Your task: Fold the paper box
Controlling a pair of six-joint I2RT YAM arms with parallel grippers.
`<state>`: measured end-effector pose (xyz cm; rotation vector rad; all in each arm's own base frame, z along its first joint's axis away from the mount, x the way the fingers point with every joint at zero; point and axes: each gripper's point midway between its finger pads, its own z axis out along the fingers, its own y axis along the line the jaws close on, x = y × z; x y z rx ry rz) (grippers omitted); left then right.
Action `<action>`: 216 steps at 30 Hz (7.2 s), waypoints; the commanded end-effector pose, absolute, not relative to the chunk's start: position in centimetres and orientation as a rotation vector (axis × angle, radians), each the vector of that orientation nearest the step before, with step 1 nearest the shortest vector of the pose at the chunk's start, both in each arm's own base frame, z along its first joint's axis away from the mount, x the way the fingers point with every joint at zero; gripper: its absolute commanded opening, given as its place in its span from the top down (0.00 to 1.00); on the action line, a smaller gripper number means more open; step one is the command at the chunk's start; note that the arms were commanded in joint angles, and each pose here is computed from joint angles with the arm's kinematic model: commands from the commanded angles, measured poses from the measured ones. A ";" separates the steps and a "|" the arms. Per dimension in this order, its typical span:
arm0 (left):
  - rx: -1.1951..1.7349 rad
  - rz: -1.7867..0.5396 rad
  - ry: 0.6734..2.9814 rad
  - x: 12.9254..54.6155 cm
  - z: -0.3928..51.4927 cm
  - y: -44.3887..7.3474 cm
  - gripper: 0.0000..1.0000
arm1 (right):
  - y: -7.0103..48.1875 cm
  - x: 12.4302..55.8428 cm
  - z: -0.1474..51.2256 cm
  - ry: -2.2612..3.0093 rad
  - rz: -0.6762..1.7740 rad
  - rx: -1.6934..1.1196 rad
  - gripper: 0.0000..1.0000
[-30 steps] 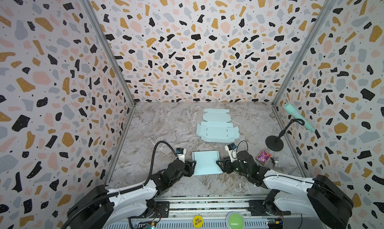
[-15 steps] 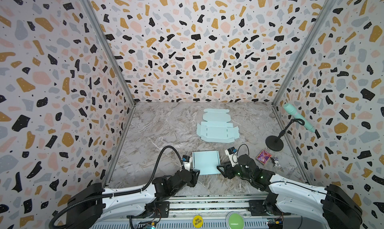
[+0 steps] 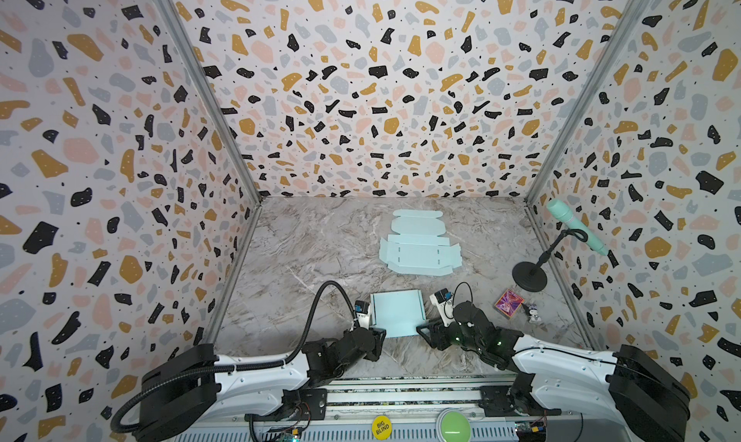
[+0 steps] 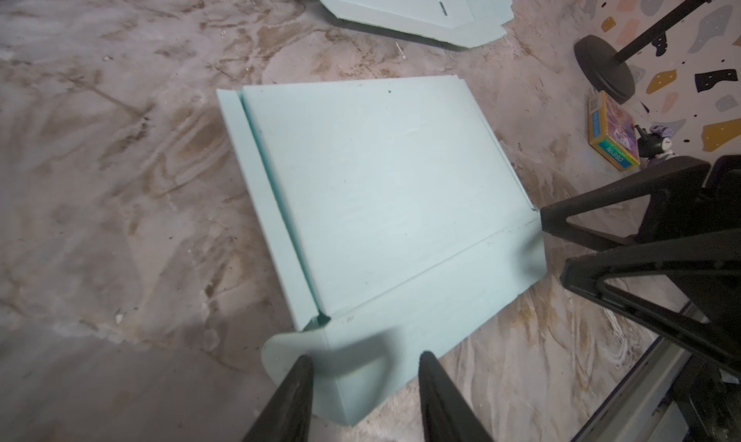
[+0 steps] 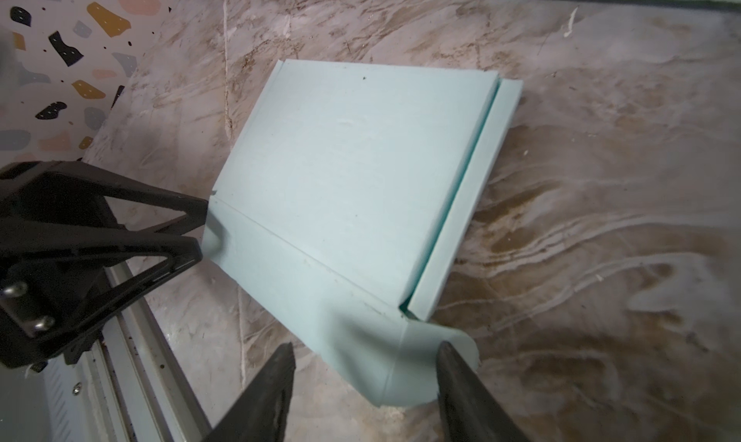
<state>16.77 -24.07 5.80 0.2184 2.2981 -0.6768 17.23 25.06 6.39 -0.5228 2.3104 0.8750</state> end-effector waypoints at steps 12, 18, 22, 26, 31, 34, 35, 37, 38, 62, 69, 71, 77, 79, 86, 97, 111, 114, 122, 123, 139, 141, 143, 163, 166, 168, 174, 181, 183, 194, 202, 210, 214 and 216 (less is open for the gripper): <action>0.170 -0.789 2.205 16.9 8.5 -25.4 0.55 | 26.0 16.4 7.0 2.301 0.931 -0.541 0.42; 0.132 -0.702 2.157 17.8 10.2 -23.1 0.53 | 25.0 17.5 8.7 2.256 0.858 -0.506 0.34; 0.105 -0.628 2.149 19.8 10.7 -21.1 0.41 | 24.8 18.3 9.0 2.249 0.841 -0.502 0.28; 0.074 -0.633 2.132 21.8 11.4 -20.0 0.35 | 24.8 19.3 9.1 2.245 0.854 -0.482 0.29; 0.113 -0.633 2.128 23.3 12.0 -21.0 0.28 | 25.0 20.2 9.1 2.236 0.885 -0.458 0.31; 0.167 -0.628 2.169 23.7 11.2 -22.4 0.16 | 25.2 20.5 8.5 2.245 0.896 -0.453 0.34; 0.180 -0.611 2.188 23.9 10.8 -22.7 0.12 | 25.2 20.6 8.3 2.249 0.891 -0.456 0.36; 0.198 -0.593 2.219 24.1 9.7 -23.2 0.06 | 25.3 20.6 7.8 2.266 0.876 -0.463 0.38; 0.198 -0.590 2.227 24.1 9.2 -23.2 0.03 | 25.2 20.7 7.6 2.268 0.872 -0.462 0.38; 0.207 -0.519 2.328 23.8 4.1 -23.0 0.00 | 24.1 20.1 7.6 2.285 0.882 -0.427 0.43; 0.206 -0.545 2.325 23.7 4.1 -23.3 0.00 | 24.9 19.2 7.3 2.313 0.929 -0.482 0.44; 0.204 -0.544 2.327 23.7 4.0 -23.3 0.00 | 25.2 19.1 7.3 2.314 0.942 -0.490 0.44; 0.211 -0.550 2.327 23.6 4.0 -23.5 0.00 | 26.8 18.1 6.7 2.343 0.979 -0.551 0.45; 0.208 -0.557 2.326 23.6 4.1 -23.5 0.00 | 27.0 17.9 6.2 2.353 0.992 -0.550 0.46; 0.221 -0.581 2.323 23.2 4.1 -24.3 0.00 | 28.7 17.9 6.9 2.314 1.046 -0.569 0.46; 0.235 -0.624 2.308 22.5 4.8 -25.3 0.04 | 29.3 17.9 7.3 2.298 1.058 -0.572 0.46; 0.224 -0.634 2.307 21.6 4.8 -25.4 0.06 | 28.4 18.1 6.6 2.311 1.007 -0.539 0.48; 0.208 -0.584 2.318 21.8 4.4 -24.2 0.06 | 28.0 18.2 6.5 2.308 0.992 -0.530 0.49; 0.195 -0.573 2.293 21.8 5.9 -22.8 0.04 | 28.0 18.2 6.4 2.307 0.984 -0.534 0.50; 0.196 -0.559 2.303 21.6 5.7 -22.4 0.04 | 28.0 18.3 6.5 2.305 0.985 -0.532 0.50; 0.199 -0.659 2.314 19.4 6.3 -22.3 0.48 | 28.1 18.2 6.5 2.310 0.994 -0.531 0.52; 0.200 -0.664 2.317 19.2 6.1 -22.4 0.50 | 28.2 18.2 6.7 2.307 0.995 -0.533 0.52; 0.198 -0.686 2.317 19.1 6.0 -22.8 0.51 | 28.2 18.2 6.7 2.310 0.992 -0.537 0.53; 0.136 -0.680 2.329 17.9 5.2 -21.8 0.24 | 28.1 17.8 6.6 2.310 1.002 -0.534 0.53; 0.124 -0.669 2.320 17.8 5.5 -21.4 0.23 | 28.0 17.7 6.5 2.311 1.003 -0.534 0.53; 0.114 -0.678 2.310 17.7 5.8 -21.2 0.25 | 28.0 17.7 6.6 2.312 1.001 -0.532 0.53; 0.120 -0.703 2.297 17.4 6.3 -21.2 0.36 | 28.1 17.6 6.6 2.311 1.000 -0.535 0.52; 0.134 -0.715 2.302 17.3 5.9 -21.8 0.39 | 28.3 17.5 6.5 2.317 0.998 -0.535 0.49; 0.136 -0.708 2.307 17.3 5.6 -21.8 0.41 | 28.4 17.5 6.4 2.319 1.000 -0.537 0.49; 0.150 -0.745 2.295 17.6 6.0 -23.1 0.46 | 29.4 16.9 6.7 2.309 1.027 -0.567 0.52; 0.119 -0.688 2.302 17.8 5.0 -22.1 0.52 | 29.4 16.9 6.2 2.316 1.014 -0.563 0.55; 0.104 -0.639 2.295 18.2 4.8 -21.5 0.56 | 29.2 17.1 5.9 2.320 0.998 -0.556 0.57; 0.097 -0.622 2.293 18.3 4.6 -21.1 0.57 | 28.9 17.3 6.0 2.317 0.991 -0.545 0.58; 0.092 -0.616 2.295 18.4 4.4 -21.0 0.58 | 28.8 17.4 6.1 2.315 0.989 -0.541 0.59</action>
